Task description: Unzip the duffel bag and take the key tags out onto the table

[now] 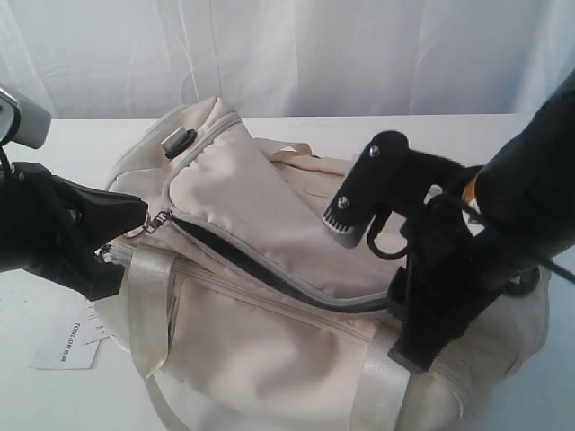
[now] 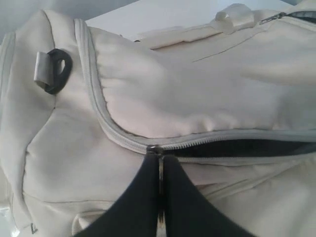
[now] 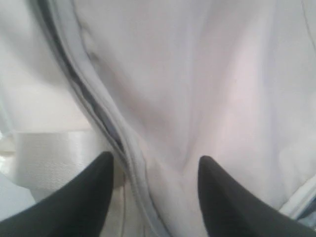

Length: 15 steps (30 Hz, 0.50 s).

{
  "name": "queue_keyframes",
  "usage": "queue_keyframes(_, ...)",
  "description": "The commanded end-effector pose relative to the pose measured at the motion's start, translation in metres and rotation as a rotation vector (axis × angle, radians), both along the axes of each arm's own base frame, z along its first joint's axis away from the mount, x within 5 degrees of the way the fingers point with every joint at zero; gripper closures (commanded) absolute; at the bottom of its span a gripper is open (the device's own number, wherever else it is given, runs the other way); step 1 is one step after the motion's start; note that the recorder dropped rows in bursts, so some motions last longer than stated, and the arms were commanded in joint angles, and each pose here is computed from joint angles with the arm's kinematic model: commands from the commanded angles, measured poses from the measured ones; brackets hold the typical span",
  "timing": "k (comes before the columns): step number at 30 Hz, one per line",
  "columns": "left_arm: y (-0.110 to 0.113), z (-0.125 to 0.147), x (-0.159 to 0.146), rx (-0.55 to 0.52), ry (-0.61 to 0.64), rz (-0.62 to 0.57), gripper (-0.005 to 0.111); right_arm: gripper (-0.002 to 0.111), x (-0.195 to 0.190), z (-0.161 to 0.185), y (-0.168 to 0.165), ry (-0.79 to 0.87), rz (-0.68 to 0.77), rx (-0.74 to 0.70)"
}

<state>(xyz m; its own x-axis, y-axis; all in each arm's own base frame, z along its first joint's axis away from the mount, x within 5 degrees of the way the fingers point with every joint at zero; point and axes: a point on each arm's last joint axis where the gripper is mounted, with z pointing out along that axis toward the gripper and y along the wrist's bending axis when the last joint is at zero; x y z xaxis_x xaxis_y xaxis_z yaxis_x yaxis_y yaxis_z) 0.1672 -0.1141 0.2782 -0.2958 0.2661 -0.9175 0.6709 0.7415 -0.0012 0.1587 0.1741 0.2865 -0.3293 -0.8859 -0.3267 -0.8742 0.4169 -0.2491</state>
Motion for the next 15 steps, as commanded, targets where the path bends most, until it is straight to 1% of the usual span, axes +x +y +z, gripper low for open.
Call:
queue_keyframes(1, -0.001, 0.003, -0.004, -0.012, 0.004, -0.038, 0.107, 0.046, -0.011, 0.039, 0.004, -0.054, 0.104, 0.199)
queue_keyframes(4, -0.001, 0.003, -0.004, -0.006, 0.0, -0.036, 0.107, 0.047, -0.018, 0.056, 0.012, -0.069, 0.178, 0.351)
queue_keyframes(7, -0.001, 0.003, -0.003, 0.009, -0.011, -0.04, 0.107, 0.047, -0.018, 0.061, 0.026, -0.059, 0.233, 0.478)
queue_keyframes(11, 0.0, 0.003, -0.002, 0.016, -0.019, -0.027, 0.107, 0.048, -0.013, 0.045, 0.052, -0.054, 0.265, 0.495)
queue_keyframes(15, 0.001, 0.003, -0.002, 0.017, -0.021, -0.023, 0.107, 0.048, -0.006, 0.022, 0.084, -0.075, 0.293, 0.497)
